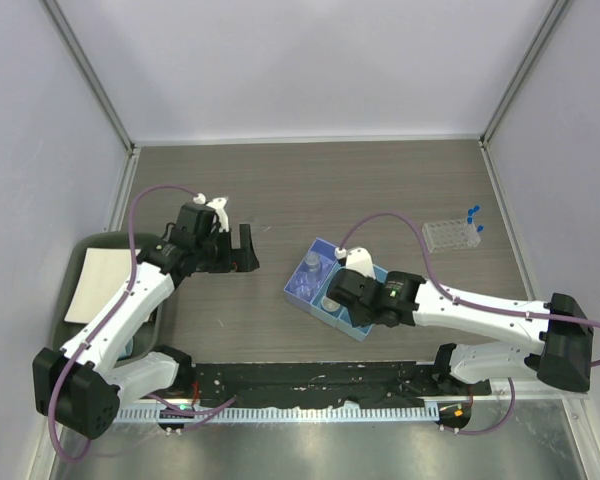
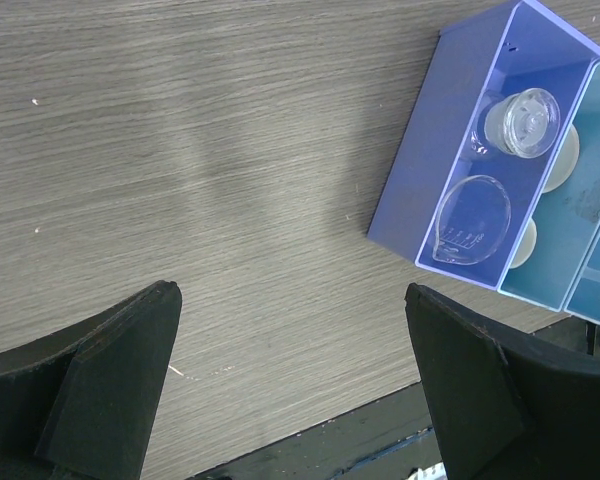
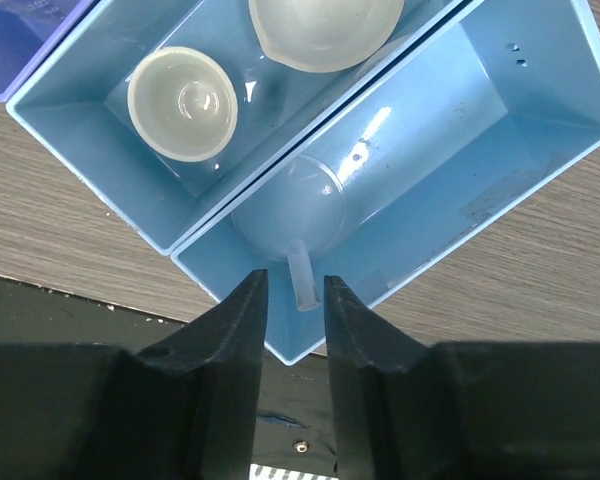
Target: Organize the chemistry lab equipment
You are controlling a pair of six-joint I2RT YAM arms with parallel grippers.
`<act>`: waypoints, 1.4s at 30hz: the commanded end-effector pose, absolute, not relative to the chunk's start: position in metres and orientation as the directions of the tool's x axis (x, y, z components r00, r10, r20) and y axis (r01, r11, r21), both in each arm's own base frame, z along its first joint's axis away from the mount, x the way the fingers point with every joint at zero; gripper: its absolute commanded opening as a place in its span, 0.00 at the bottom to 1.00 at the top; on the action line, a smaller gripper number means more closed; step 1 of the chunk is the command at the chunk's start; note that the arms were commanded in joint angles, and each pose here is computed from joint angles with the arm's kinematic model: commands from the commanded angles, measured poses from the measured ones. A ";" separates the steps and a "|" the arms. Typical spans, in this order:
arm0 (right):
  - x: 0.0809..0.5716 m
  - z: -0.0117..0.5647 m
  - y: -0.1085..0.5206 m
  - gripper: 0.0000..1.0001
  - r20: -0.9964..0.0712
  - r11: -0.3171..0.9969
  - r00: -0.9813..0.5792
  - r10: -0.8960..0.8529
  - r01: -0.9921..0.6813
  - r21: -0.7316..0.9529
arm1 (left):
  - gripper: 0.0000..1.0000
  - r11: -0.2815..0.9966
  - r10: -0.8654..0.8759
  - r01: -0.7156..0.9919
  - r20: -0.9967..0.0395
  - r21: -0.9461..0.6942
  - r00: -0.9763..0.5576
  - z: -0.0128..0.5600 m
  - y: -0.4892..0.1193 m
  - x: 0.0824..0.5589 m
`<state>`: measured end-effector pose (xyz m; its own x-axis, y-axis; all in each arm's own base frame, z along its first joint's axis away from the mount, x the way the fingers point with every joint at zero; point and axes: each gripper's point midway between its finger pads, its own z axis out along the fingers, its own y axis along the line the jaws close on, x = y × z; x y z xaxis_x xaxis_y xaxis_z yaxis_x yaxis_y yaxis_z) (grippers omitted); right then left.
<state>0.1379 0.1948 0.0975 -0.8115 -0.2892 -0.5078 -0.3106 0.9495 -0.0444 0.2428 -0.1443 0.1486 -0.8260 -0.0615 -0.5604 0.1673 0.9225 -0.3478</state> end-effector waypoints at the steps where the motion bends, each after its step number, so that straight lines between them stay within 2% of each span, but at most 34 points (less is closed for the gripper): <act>1: 0.140 0.100 0.195 0.38 -0.533 0.957 -0.803 -0.266 -0.285 -0.048 | 1.00 0.923 -0.045 0.191 -0.587 -0.335 -0.808 0.155 -0.145 0.246; 9: 0.146 0.139 0.191 0.46 -0.567 0.949 -0.765 -0.304 -0.293 -0.114 | 1.00 0.926 -0.040 0.187 -0.576 -0.328 -0.816 0.150 -0.146 0.247; 15: 0.172 0.180 0.179 0.50 -0.639 0.935 -0.683 -0.355 -0.243 -0.259 | 1.00 0.932 -0.051 0.155 -0.544 -0.327 -0.837 0.141 -0.147 0.250; 19: 0.201 0.221 0.194 0.55 -0.726 0.935 -0.590 -0.353 -0.208 -0.286 | 1.00 0.930 -0.072 0.135 -0.531 -0.341 -0.845 0.141 -0.150 0.255; 21: 0.216 0.229 0.203 0.56 -0.729 0.918 -0.559 -0.396 -0.217 -0.333 | 1.00 0.936 -0.083 0.114 -0.524 -0.332 -0.847 0.142 -0.149 0.260; 23: 0.240 0.245 0.215 0.56 -0.773 0.940 -0.534 -0.342 -0.190 -0.285 | 1.00 0.938 -0.100 0.094 -0.519 -0.334 -0.849 0.143 -0.148 0.264; 24: 0.247 0.239 0.225 0.56 -0.750 0.925 -0.543 -0.378 -0.243 -0.291 | 1.00 0.935 -0.123 0.077 -0.522 -0.346 -0.844 0.146 -0.147 0.268; 25: 0.261 0.249 0.237 0.56 -0.785 0.943 -0.527 -0.325 -0.238 -0.231 | 1.00 0.932 -0.137 0.066 -0.514 -0.356 -0.847 0.145 -0.147 0.270; 31: 0.333 0.250 0.282 0.51 -0.824 0.963 -0.544 -0.160 -0.270 -0.009 | 1.00 0.912 -0.234 -0.022 -0.475 -0.410 -0.849 0.144 -0.136 0.295; 38: 0.391 0.219 0.331 0.42 -0.771 0.931 -0.633 -0.066 -0.317 0.181 | 0.92 0.863 -0.314 -0.102 -0.368 -0.495 -0.875 0.126 -0.126 0.318; 42: 0.408 0.200 0.362 0.43 -0.741 0.891 -0.671 -0.030 -0.354 0.285 | 0.90 0.843 -0.357 -0.160 -0.313 -0.513 -0.880 0.114 -0.115 0.332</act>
<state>0.3940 0.3164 0.1823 -0.6775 -0.1101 -0.7272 -0.2643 0.9591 0.1011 0.3086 -0.1115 0.1039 -0.8900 -0.3178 -0.3270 -0.1593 0.8886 -0.4302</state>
